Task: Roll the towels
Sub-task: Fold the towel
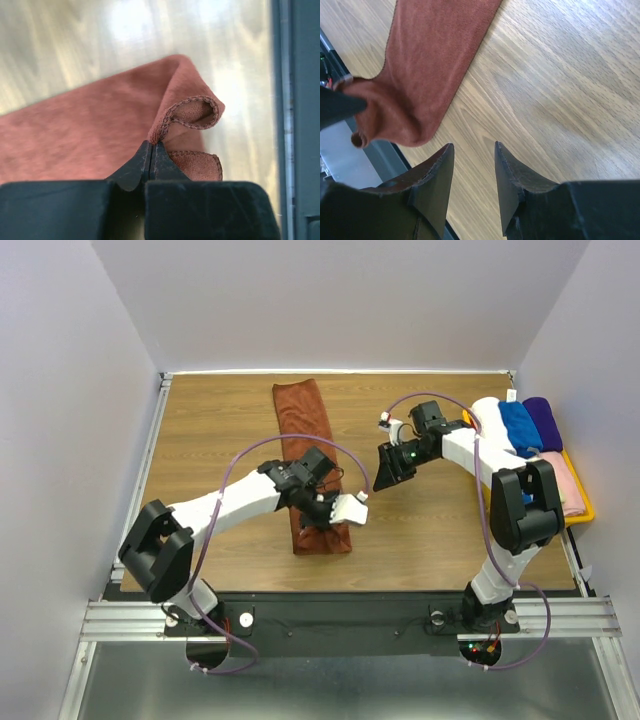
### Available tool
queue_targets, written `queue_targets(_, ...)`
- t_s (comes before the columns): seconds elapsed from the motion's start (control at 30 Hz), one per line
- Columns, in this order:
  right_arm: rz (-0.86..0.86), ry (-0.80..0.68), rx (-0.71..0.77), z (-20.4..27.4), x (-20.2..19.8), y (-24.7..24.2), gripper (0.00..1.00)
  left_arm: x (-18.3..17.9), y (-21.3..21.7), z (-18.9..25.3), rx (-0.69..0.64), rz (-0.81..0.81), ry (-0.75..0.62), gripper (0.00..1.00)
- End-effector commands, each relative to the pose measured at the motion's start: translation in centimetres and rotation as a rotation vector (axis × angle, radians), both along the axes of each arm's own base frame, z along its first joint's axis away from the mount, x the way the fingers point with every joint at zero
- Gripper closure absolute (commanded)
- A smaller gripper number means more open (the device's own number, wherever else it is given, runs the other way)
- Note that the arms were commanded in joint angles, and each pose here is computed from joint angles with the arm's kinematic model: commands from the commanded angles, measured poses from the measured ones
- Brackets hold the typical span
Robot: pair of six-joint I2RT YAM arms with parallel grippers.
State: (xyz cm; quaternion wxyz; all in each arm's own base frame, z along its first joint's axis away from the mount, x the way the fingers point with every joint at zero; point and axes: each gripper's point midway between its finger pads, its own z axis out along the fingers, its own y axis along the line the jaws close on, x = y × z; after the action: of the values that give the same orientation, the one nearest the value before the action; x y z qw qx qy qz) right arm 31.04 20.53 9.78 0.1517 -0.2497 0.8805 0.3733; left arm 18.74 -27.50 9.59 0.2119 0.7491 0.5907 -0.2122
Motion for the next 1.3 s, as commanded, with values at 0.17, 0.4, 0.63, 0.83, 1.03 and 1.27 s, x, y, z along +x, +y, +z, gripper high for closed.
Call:
queue_targets(0.17,-0.002,-0.035,0.007,0.7,1.3,-0.4,0.56,7.1,1.1,-0.8,0.007,0.078,-0.030,1.00)
queue_targets(0.4,0.003,-0.020,0.013,0.3,1.4,-0.4,0.56,11.0,1.0,-0.7,-0.002,0.121,-0.051,0.98)
queue_targets(0.63,0.002,-0.014,0.011,-0.2,1.4,-0.6,0.56,13.7,0.9,-1.3,0.001,0.153,-0.057,0.97)
queue_targets(0.83,0.004,-0.006,0.012,-0.4,1.3,-0.7,0.56,14.6,1.4,-2.2,0.021,0.163,-0.048,0.96)
queue_targets(1.03,0.006,0.003,0.012,-0.7,1.2,-0.8,0.56,15.0,1.4,-2.7,0.026,0.168,-0.043,0.90)
queue_targets(1.27,0.008,0.007,0.014,-0.8,1.1,-0.8,0.56,17.0,1.9,-0.3,-0.011,0.233,-0.078,0.68)
